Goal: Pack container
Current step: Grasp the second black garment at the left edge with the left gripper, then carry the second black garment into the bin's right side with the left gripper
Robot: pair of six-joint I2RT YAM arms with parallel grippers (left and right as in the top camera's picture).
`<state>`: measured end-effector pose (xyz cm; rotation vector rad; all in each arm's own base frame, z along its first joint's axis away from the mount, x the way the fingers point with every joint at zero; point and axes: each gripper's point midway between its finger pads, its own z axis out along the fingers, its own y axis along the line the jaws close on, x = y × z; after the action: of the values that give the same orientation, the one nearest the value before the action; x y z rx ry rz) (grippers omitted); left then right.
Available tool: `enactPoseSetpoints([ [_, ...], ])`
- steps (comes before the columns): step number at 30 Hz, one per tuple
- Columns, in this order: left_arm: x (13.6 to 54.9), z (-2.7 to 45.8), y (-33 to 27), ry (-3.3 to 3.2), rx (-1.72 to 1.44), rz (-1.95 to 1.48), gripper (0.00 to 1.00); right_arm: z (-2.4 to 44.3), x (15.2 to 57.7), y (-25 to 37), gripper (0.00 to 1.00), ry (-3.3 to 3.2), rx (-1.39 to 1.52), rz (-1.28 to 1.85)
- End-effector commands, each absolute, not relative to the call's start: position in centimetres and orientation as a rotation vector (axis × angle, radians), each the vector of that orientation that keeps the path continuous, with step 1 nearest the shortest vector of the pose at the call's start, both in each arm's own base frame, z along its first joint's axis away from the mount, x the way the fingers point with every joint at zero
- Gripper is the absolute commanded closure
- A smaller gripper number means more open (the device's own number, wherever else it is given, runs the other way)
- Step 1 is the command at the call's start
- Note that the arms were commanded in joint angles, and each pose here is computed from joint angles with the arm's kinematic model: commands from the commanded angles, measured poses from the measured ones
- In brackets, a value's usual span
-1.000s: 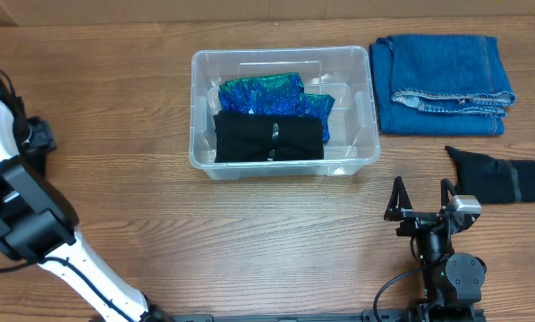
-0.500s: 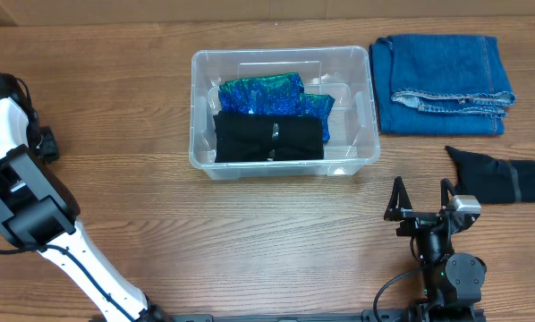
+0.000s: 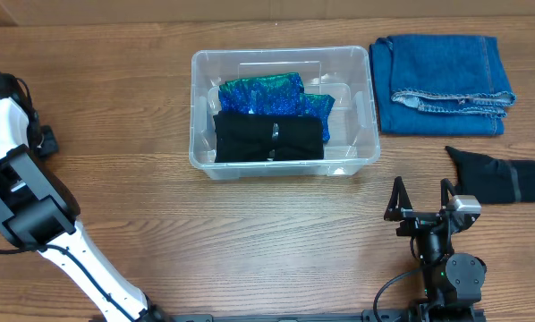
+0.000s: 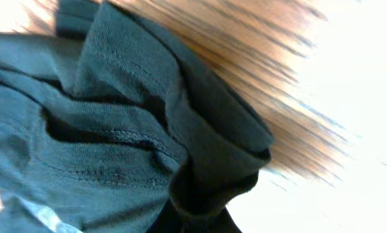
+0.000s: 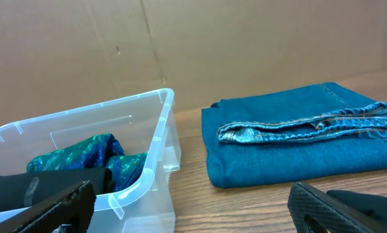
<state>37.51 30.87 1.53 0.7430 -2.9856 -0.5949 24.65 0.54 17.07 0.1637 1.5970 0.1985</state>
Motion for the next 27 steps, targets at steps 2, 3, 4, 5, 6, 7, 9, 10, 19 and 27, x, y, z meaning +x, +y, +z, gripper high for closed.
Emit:
enactPoseSetpoints([
  [2,40.6,2.5,25.9,-3.088,0.716,-0.308,0.96,17.0,24.6,0.5,0.0,1.59,0.164,0.194],
  [3,41.7,3.8,24.7,-3.12,0.705,-0.244,0.96,17.0,24.6,0.5,0.0,1.59,0.164,0.194],
  [4,42.4,4.8,24.1,-3.14,0.689,-0.222,0.96,17.0,24.6,0.5,0.0,1.59,0.164,0.194],
  [5,43.0,5.8,23.6,-3.155,0.672,-0.224,0.96,17.0,24.6,0.5,0.0,1.59,0.164,0.194],
  [6,43.8,7.5,23.0,-3.18,0.647,-0.232,0.96,17.0,24.6,0.5,0.0,1.59,0.164,0.194],
  [7,45.0,9.9,21.9,-3.226,0.615,-0.233,0.96,17.0,24.6,0.5,0.0,1.59,0.164,0.194],
  [9,46.6,12.7,20.3,-3.3,0.575,-0.203,0.96,17.0,24.6,0.5,0.0,1.59,0.164,0.194],
  [10,47.2,13.9,19.6,-3.333,0.554,-0.188,0.96,17.0,24.6,0.5,0.0,1.59,0.164,0.194],
  [19,51.8,25.1,8.9,-3.667,0.133,-0.149,0.96,17.0,24.6,0.5,0.0,1.59,0.164,0.194],
  [27,51.8,34.3,-1.0,-3.906,-0.375,-0.311,0.96,17.0,24.6,0.5,0.0,1.59,0.164,0.194],
])
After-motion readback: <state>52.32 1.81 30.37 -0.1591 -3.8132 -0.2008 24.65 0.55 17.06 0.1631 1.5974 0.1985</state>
